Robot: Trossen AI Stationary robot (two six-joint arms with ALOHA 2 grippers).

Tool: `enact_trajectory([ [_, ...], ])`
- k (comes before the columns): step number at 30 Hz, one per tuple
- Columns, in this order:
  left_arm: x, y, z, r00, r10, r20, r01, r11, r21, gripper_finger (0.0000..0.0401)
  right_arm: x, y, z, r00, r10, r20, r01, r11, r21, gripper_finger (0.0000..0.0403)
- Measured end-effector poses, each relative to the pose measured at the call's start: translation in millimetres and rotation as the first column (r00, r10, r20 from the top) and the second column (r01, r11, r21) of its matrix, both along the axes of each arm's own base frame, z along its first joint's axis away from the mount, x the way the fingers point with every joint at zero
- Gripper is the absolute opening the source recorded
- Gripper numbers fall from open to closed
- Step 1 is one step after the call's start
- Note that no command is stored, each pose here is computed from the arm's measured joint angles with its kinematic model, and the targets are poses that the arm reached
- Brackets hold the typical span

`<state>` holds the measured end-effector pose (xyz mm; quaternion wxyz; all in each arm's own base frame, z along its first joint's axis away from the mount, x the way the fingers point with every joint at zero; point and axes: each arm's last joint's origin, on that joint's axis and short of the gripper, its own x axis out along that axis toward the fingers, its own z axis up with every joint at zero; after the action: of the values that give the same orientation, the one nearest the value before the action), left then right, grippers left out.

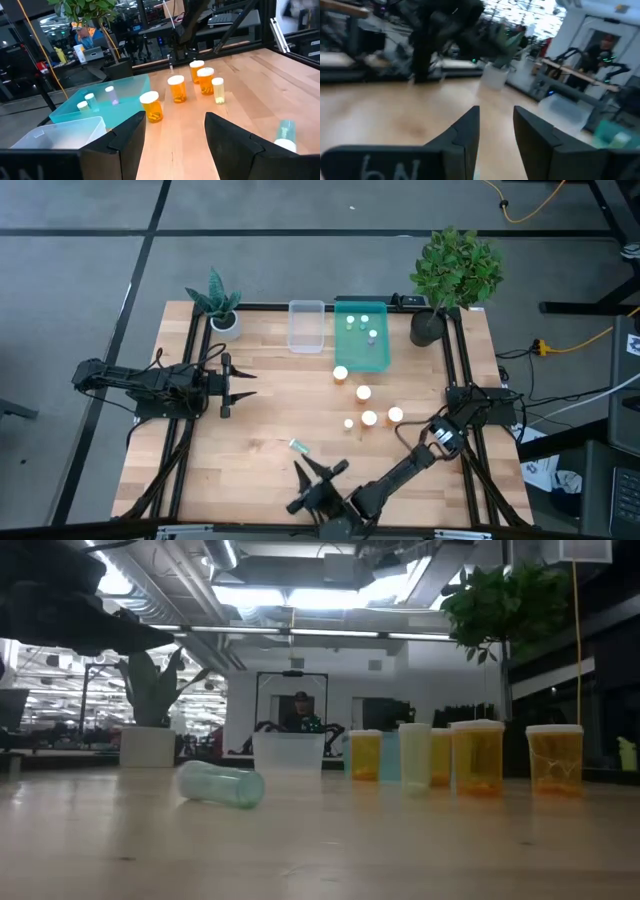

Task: Pick and place medicine bottles into bin by pill shape (circle, oval)
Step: Put the blue tablet bottle into the blue bin

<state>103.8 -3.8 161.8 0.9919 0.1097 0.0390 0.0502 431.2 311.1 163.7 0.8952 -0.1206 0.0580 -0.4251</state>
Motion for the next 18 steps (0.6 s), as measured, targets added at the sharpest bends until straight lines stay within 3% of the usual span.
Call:
enact_trajectory([
  [5, 0, 0, 0, 1.0, 0.0, 0.001, 0.0, 1.0, -0.001, 0.0195, 2, -29, 63, 0.998, -0.05, -0.022, 0.05, 0.999, -0.02, 0.0104],
  [11, 0, 0, 0, 1.0, 0.0, 0.0, 0.0, 1.0, 0.0, 0.0195, 1, -72, 138, 0.997, -0.062, 0.037, 0.061, 0.998, 0.03, 0.01],
  [13, 0, 0, 0, 1.0, 0.0, 0.0, 0.0, 1.0, 0.001, 0.0195, -1, -84, 157, 0.999, -0.047, 0.0, 0.047, 0.999, -0.005, 0.0102],
  [16, 0, 0, 0, 1.0, 0.0, 0.0, 0.0, 1.0, 0.001, 0.0195, -2, -91, 174, 0.99, 0.055, -0.134, -0.072, 0.989, -0.128, 0.0103],
  [18, 0, 0, 0, 1.0, 0.0, 0.0, 0.0, 1.0, 0.001, 0.0195, -1, -98, 180, 0.985, 0.026, -0.169, -0.053, 0.986, -0.161, 0.0103],
])
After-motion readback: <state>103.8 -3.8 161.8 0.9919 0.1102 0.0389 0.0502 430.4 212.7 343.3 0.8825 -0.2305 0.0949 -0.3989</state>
